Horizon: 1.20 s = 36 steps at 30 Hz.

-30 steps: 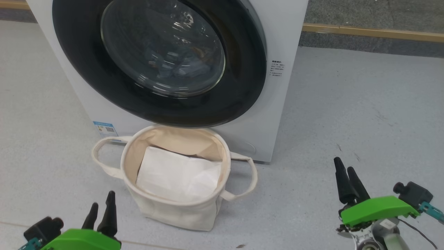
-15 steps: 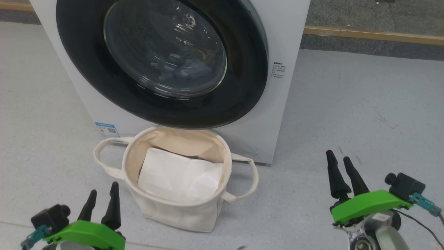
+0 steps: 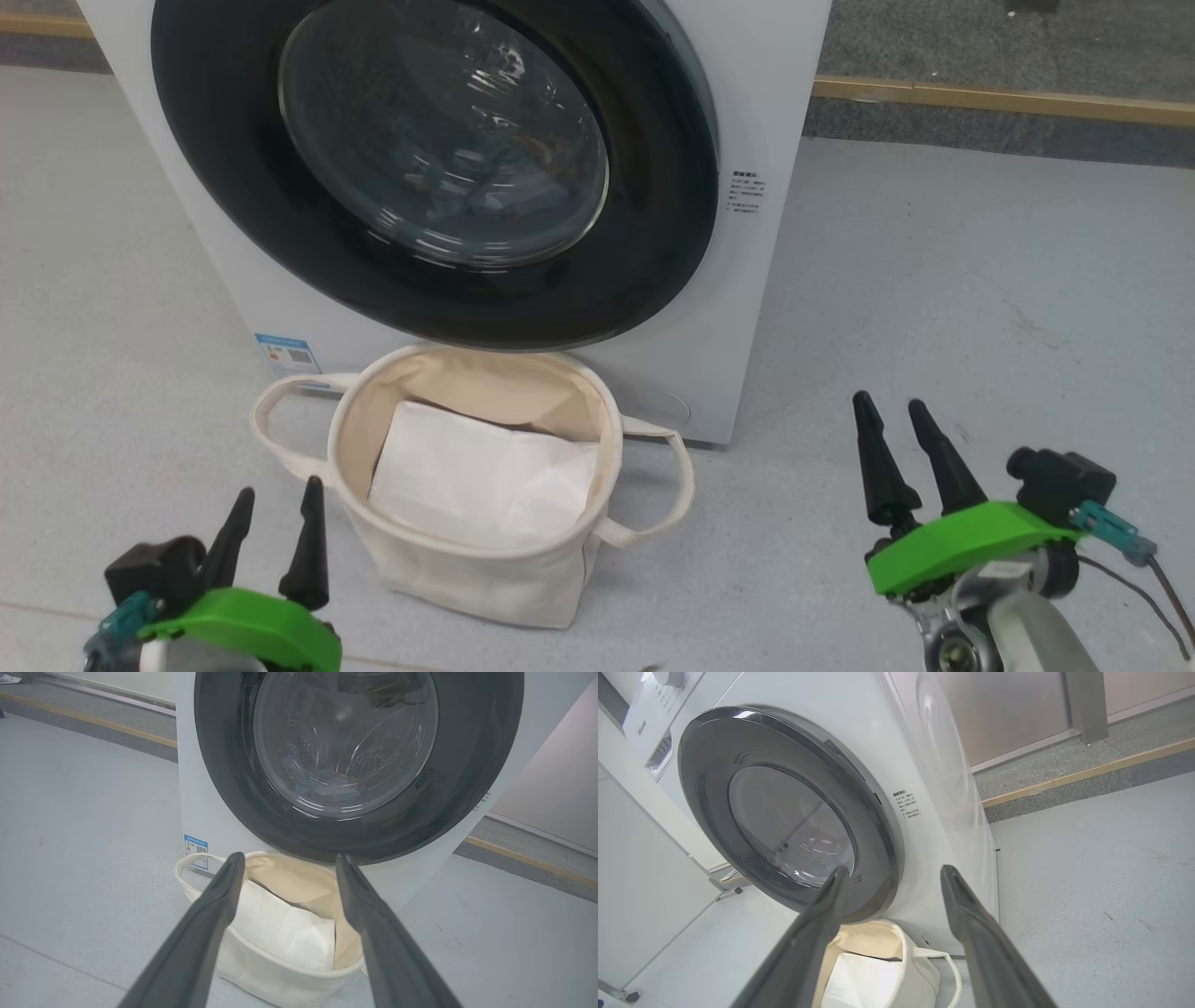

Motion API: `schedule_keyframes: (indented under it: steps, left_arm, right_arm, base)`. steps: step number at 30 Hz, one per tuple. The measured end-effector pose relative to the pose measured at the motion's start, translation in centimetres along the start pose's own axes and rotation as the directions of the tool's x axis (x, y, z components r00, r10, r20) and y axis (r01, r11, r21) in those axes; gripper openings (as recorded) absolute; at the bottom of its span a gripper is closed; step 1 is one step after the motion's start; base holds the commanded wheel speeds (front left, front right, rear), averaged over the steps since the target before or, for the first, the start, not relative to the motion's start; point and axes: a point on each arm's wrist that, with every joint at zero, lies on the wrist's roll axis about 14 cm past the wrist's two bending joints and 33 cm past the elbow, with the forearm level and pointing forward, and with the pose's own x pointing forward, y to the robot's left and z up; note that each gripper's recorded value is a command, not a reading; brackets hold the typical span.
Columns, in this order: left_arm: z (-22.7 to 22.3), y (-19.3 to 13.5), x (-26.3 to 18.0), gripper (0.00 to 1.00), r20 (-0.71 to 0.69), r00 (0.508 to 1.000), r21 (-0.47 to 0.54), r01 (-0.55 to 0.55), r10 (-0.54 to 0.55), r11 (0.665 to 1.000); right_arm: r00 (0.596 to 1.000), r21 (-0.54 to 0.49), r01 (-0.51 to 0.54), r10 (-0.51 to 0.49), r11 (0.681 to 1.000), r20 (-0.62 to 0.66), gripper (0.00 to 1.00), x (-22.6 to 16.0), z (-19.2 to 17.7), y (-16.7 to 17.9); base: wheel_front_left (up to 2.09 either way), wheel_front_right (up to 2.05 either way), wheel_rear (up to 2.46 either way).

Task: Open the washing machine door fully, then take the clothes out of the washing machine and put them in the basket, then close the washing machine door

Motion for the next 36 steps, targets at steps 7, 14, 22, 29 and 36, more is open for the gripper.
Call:
schedule_keyframes:
  steps: [7, 14, 22, 29, 36]
  left_arm:
    - [0.7, -0.4, 0.1, 1.0, 0.033, 0.999, 0.091, 0.022, -0.025, 0.996]
    - [1.5, -1.0, 0.2, 1.0, 0.066, 0.996, 0.177, 0.045, -0.057, 0.983]
    - [2.9, -1.1, 0.3, 1.0, 0.118, 0.991, 0.262, 0.038, -0.071, 0.964]
    - [4.5, -1.5, 0.4, 1.0, 0.175, 0.98, 0.282, 0.042, -0.095, 0.958]
    - [5.1, -1.8, 0.4, 1.0, 0.2, 0.972, 0.307, 0.059, -0.125, 0.95]
  right_arm:
    - [0.999, -0.079, -0.033, 0.035, 0.996, 0.016, 1.0, 0.4, 0.5, 0.9]
    - [0.996, -0.147, -0.074, 0.079, 0.986, 0.029, 1.0, 0.9, 0.8, 2.1]
    - [0.992, -0.25, -0.098, 0.114, 0.963, 0.049, 1.0, 1.2, 1.5, 2.8]
    - [0.989, -0.319, -0.095, 0.126, 0.943, 0.078, 1.0, 1.5, 2.4, 2.9]
    - [0.986, -0.379, -0.108, 0.149, 0.919, 0.081, 1.0, 1.6, 2.4, 3.3]
  base:
    - [0.0, 0.0, 0.0]
    - [0.0, 0.0, 0.0]
    - [0.0, 0.0, 0.0]
    - [0.0, 0.0, 0.0]
    - [0.0, 0.0, 0.0]
